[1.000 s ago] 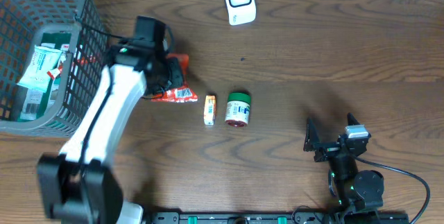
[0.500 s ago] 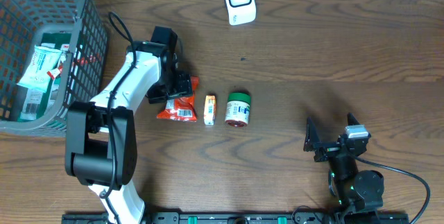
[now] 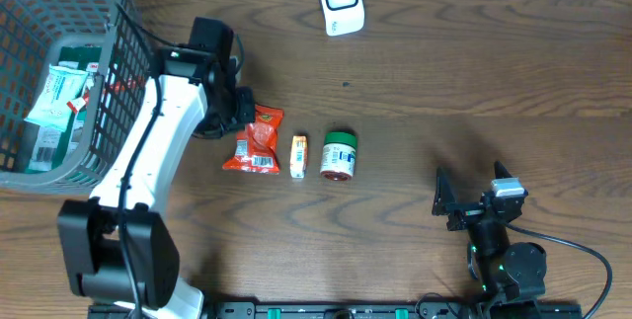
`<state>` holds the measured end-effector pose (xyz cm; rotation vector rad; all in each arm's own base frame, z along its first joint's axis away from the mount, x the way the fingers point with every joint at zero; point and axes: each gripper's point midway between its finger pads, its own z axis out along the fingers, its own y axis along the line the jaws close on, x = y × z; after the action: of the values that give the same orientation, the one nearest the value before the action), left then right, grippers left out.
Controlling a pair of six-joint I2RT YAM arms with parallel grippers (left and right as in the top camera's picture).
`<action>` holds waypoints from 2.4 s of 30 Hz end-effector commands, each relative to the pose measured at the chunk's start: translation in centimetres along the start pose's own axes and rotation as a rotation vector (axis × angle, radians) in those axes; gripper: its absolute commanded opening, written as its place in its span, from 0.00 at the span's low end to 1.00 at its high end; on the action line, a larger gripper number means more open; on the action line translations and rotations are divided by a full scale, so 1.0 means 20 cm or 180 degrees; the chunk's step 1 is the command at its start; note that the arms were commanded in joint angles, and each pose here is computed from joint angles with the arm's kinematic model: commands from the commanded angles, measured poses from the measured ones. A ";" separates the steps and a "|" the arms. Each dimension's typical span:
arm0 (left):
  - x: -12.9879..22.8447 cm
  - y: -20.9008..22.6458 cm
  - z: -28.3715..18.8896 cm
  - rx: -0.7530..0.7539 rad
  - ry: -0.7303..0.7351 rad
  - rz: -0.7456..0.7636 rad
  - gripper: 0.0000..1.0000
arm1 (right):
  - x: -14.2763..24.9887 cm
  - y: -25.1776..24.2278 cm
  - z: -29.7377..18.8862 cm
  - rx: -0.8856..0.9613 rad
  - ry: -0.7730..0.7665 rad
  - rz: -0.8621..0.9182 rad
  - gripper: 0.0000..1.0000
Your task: Scan the item barcode
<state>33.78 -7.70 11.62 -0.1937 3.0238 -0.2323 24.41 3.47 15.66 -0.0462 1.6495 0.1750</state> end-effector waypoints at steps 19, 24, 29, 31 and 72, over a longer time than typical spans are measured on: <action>0.26 0.15 0.43 -0.0271 0.0784 -0.0103 0.08 | 0.01 -0.01 0.00 0.0023 0.0012 -0.0039 0.99; 0.30 0.17 0.50 -0.0277 0.0779 -0.0159 0.08 | 0.01 -0.01 0.00 0.0023 0.0012 -0.0039 0.99; 0.34 0.18 0.53 -0.0285 0.0805 -0.0162 0.07 | 0.01 -0.01 0.00 0.0023 0.0012 -0.0039 0.99; 0.32 0.17 0.46 -0.0284 0.0802 -0.0161 0.07 | 0.01 -0.01 0.00 0.0023 0.0012 -0.0039 0.99; -0.40 -0.14 -0.37 0.0373 -0.1377 0.0062 0.13 | 0.01 -0.01 0.00 0.0023 0.0012 -0.0039 0.99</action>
<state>38.89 -10.30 9.81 -0.1693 2.8231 -0.4340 24.41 3.47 15.66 -0.0462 1.6495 0.1750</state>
